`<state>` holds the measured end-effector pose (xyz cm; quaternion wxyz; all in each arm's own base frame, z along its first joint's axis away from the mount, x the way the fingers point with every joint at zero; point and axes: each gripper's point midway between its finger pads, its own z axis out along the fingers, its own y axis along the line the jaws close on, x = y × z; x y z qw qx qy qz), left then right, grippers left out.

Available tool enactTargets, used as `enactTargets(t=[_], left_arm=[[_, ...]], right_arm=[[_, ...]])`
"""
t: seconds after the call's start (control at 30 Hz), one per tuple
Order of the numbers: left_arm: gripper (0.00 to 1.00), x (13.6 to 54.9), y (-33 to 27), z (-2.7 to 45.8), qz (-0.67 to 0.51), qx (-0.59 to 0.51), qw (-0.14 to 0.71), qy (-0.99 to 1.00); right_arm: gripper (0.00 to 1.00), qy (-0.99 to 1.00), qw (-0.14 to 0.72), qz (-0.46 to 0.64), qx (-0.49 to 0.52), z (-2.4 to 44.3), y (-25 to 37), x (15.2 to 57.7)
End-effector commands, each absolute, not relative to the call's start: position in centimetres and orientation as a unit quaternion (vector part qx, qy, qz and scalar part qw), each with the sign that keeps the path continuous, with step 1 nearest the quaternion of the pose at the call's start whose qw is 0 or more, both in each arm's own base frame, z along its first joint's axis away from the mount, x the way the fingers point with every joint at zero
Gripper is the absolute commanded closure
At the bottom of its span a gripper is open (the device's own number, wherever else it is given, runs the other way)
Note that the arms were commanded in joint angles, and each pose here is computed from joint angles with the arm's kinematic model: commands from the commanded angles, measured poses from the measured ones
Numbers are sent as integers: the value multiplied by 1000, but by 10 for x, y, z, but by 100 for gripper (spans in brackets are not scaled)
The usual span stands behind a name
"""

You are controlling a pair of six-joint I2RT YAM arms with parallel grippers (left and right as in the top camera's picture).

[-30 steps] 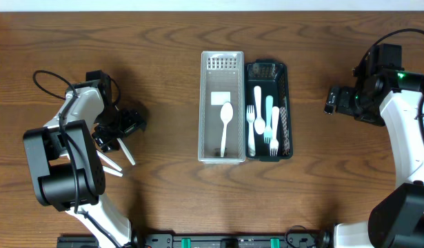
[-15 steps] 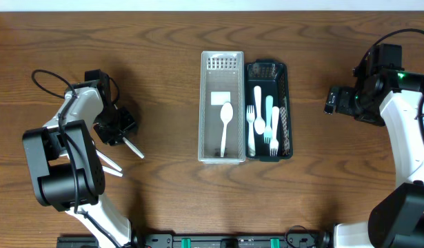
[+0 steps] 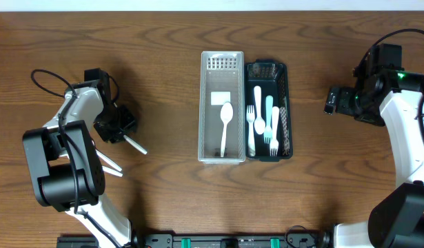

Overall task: Pack container
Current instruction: 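Return the left gripper to the spoons and grasp another, then carry the second spoon into the clear tray and release it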

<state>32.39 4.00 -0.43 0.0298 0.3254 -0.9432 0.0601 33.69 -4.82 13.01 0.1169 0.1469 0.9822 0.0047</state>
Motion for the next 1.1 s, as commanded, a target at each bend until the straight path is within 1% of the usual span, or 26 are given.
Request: enactTargets(t=[0.0, 0.23, 0.33, 0.47, 0.53, 0.6, 0.63, 0.8, 0.87, 1.07], left_arm=[[64, 316, 46, -15, 48, 355, 41, -933], [65, 315, 54, -15, 35, 380, 40, -924], [73, 315, 54, -15, 35, 380, 40, -924], [75, 314, 54, -15, 35, 380, 42, -924], [80, 314, 54, -15, 35, 380, 42, -923], [81, 314, 54, -15, 35, 380, 42, -924], [85, 314, 54, -15, 35, 380, 42, -924], [90, 314, 54, -15, 34, 379, 42, -924], [94, 314, 54, -15, 34, 379, 42, -924], [94, 316, 51, -4, 36, 367, 30, -929]], right_arm=[[1, 983, 114, 7, 140, 130, -46, 335], [1, 983, 115, 7, 140, 130, -46, 335], [1, 983, 115, 7, 140, 130, -46, 336], [1, 983, 115, 7, 140, 130, -46, 336], [1, 983, 115, 7, 140, 130, -46, 336], [1, 983, 115, 7, 140, 130, -46, 336], [1, 983, 115, 7, 140, 130, -46, 335], [1, 983, 116, 7, 140, 130, -46, 336], [1, 983, 115, 7, 140, 130, -46, 336], [1, 983, 116, 7, 140, 130, -46, 336]])
